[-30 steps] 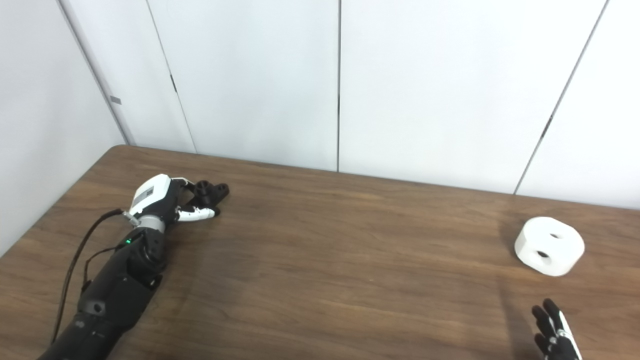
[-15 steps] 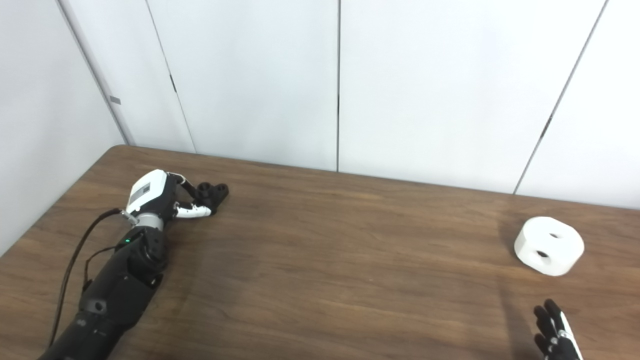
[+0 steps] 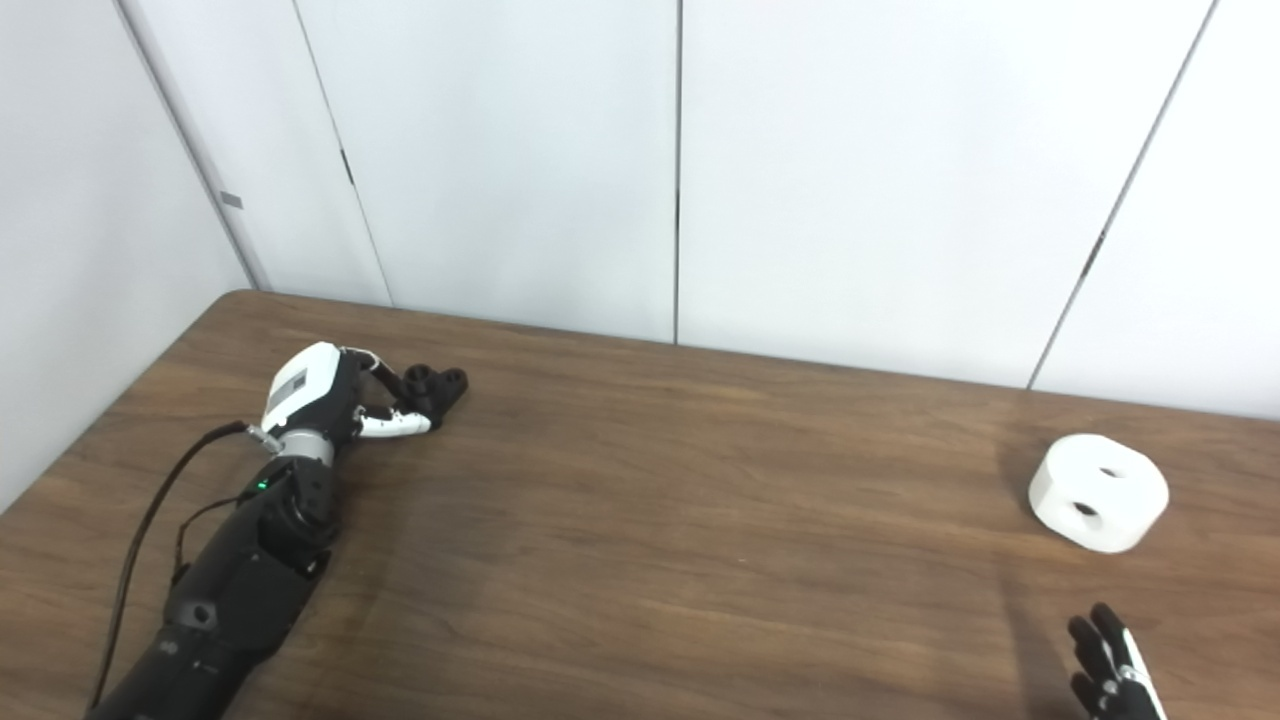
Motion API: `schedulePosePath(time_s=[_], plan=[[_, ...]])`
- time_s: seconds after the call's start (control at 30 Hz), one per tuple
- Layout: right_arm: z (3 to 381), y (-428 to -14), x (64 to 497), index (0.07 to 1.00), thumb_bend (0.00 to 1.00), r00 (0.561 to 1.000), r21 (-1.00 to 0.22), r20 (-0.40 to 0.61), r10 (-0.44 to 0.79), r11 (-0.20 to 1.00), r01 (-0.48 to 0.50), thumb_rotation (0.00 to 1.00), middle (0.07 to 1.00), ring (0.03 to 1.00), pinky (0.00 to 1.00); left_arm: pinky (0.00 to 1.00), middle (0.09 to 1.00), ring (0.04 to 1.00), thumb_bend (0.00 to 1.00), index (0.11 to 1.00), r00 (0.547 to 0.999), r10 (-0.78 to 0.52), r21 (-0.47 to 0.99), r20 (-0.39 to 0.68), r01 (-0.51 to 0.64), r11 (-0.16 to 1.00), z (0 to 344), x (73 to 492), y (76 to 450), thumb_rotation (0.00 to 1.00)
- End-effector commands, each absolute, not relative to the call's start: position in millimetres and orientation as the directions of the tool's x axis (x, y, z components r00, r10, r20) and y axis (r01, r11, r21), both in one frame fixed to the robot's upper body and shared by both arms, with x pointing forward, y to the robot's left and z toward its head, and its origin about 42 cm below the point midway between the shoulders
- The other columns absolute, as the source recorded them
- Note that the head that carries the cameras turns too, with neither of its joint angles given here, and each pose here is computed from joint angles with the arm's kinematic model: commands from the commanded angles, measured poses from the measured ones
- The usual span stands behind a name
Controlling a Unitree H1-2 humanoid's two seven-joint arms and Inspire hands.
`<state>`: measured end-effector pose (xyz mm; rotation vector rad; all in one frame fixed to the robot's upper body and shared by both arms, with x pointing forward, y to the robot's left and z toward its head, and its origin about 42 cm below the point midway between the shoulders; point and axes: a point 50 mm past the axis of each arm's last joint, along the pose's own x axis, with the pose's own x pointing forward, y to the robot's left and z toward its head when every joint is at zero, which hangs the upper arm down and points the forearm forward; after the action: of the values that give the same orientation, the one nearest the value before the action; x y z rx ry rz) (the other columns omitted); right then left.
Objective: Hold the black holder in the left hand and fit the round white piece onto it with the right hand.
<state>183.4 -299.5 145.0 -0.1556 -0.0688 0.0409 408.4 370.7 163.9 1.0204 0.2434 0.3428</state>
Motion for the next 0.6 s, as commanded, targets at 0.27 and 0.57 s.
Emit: schedulePosePath(time_s=[0.27,0.57], plan=[[160,-294,187,0.999,0.64,0.988,-0.161,0.138,0.064,0.986,-0.041,1.0,0.978,1.0,1.0,0.99,0.816,0.91,0.52,0.488,0.95,0.307,0.856,0.061,-0.208,0.474,197,412,360,0.04],[166,-287,188,0.987,0.65,0.989,-0.17,0.141,0.054,0.985,-0.03,1.0,0.97,1.0,1.0,1.0,0.825,0.917,0.52,0.489,0.98,0.187,0.859,0.064,-0.15,0.49,209,392,341,0.05]])
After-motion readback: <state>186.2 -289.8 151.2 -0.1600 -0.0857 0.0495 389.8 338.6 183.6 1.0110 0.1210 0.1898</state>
